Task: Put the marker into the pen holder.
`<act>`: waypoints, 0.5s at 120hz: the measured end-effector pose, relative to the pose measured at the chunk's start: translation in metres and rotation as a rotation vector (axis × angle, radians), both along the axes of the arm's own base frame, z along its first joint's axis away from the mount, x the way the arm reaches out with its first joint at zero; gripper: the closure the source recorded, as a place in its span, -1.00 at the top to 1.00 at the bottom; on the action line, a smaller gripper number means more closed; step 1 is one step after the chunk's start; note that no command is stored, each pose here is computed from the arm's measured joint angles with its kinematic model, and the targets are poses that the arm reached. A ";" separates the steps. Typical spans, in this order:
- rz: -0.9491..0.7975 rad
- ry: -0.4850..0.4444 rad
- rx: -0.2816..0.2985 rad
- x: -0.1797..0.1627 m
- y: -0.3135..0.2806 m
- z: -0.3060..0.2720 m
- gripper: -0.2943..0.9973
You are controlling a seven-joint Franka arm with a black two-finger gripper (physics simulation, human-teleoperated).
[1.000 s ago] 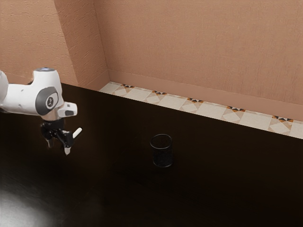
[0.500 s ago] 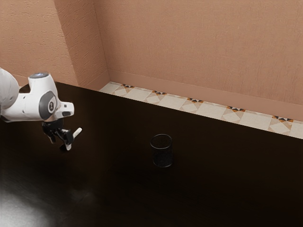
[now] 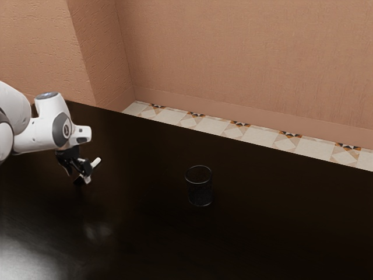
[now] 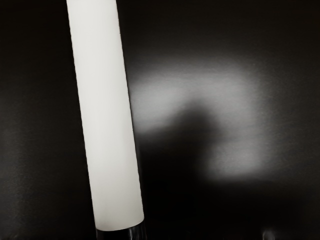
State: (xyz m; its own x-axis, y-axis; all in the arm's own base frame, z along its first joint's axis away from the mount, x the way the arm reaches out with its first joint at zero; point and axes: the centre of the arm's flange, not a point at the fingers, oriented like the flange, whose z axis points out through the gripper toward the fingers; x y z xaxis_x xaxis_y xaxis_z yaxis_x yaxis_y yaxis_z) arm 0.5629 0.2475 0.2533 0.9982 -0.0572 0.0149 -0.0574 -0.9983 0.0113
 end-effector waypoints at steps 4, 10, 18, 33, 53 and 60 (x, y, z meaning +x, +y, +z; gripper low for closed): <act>0.003 -0.003 -0.008 -0.001 0.003 0.001 0.51; 0.004 -0.001 -0.017 -0.002 0.007 0.000 0.51; 0.002 0.007 -0.027 -0.005 0.011 -0.005 0.51; -0.013 0.013 -0.041 -0.007 0.012 -0.011 0.44; -0.045 0.011 -0.049 -0.006 0.010 -0.012 0.22; -0.061 0.008 -0.048 -0.005 0.008 -0.012 0.16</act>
State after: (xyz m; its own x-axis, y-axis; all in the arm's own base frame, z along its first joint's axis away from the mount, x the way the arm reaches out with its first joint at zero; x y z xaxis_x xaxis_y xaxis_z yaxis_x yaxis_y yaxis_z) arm 0.5577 0.2556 0.2415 0.9930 -0.1173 0.0108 -0.1177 -0.9912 0.0599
